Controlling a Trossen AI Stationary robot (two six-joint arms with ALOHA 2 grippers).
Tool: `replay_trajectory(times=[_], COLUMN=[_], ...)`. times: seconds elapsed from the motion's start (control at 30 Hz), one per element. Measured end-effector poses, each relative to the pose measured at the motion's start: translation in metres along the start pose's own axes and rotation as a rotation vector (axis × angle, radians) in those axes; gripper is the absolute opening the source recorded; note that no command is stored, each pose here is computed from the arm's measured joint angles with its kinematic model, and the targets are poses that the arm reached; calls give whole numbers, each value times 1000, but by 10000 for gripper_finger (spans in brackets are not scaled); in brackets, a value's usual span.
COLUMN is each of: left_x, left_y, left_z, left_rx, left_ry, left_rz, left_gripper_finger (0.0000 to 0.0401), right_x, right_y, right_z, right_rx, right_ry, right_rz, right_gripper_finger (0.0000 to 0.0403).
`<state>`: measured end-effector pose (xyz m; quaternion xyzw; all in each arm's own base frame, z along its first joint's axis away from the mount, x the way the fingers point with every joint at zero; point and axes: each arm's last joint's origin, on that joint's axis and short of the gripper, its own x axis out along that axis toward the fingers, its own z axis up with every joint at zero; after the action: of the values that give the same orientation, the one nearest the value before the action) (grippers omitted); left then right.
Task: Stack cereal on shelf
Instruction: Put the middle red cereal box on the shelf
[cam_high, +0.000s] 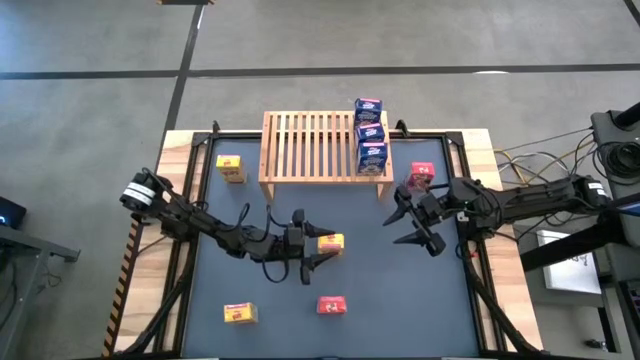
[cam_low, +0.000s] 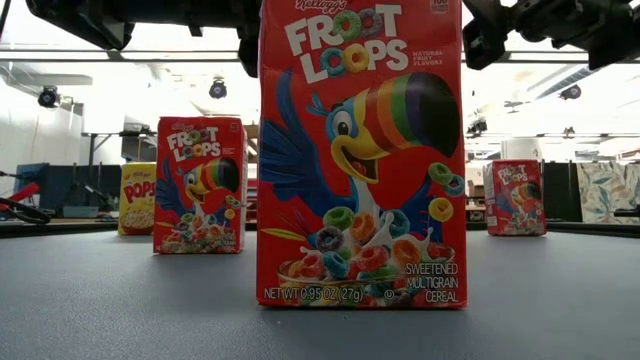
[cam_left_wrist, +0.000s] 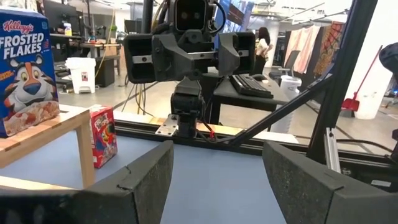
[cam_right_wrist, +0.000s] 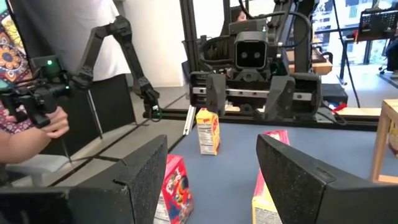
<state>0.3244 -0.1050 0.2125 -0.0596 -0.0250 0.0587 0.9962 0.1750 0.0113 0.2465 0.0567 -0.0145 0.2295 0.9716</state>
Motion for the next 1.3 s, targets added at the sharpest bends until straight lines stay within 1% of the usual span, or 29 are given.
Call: replay_trajectory(times=[0.27,0.37,0.47,0.63,0.73,0.83,0.93,1.0,1.13,1.3], left_x=[0,-2,-10,-24,-32,-42,-52,-58,-69,-75], left_y=[0,1,4,11,12,14,17,18,16,19], left_z=[-3,-4,6,26,37,45,52,55,55,57], left_rx=[25,52,70,-20,-37,-30,-65,-89,-56,-29], left_ry=[25,77,148,202,209,245,280,303,370,402], left_rz=[2,6,12,45,44,45,55,57,47,49], left_gripper_finger=[231,231,231,231,231,231,231,231,231,231], right_x=[-2,-1,-2,-3,-4,-5,-6,-7,-8,-8], right_y=[1,0,1,1,2,2,3,3,4,4], right_z=[-2,-2,-2,-2,-1,-2,-1,-1,-2,-2], right_rx=[13,12,15,10,10,15,15,19,28,26], right_ry=[16,17,24,20,21,29,31,31,42,39], right_rz=[-4,-4,-4,-4,-4,-5,-5,-5,-7,-7], right_gripper_finger=[235,235,235,235,235,235,235,235,235,235])
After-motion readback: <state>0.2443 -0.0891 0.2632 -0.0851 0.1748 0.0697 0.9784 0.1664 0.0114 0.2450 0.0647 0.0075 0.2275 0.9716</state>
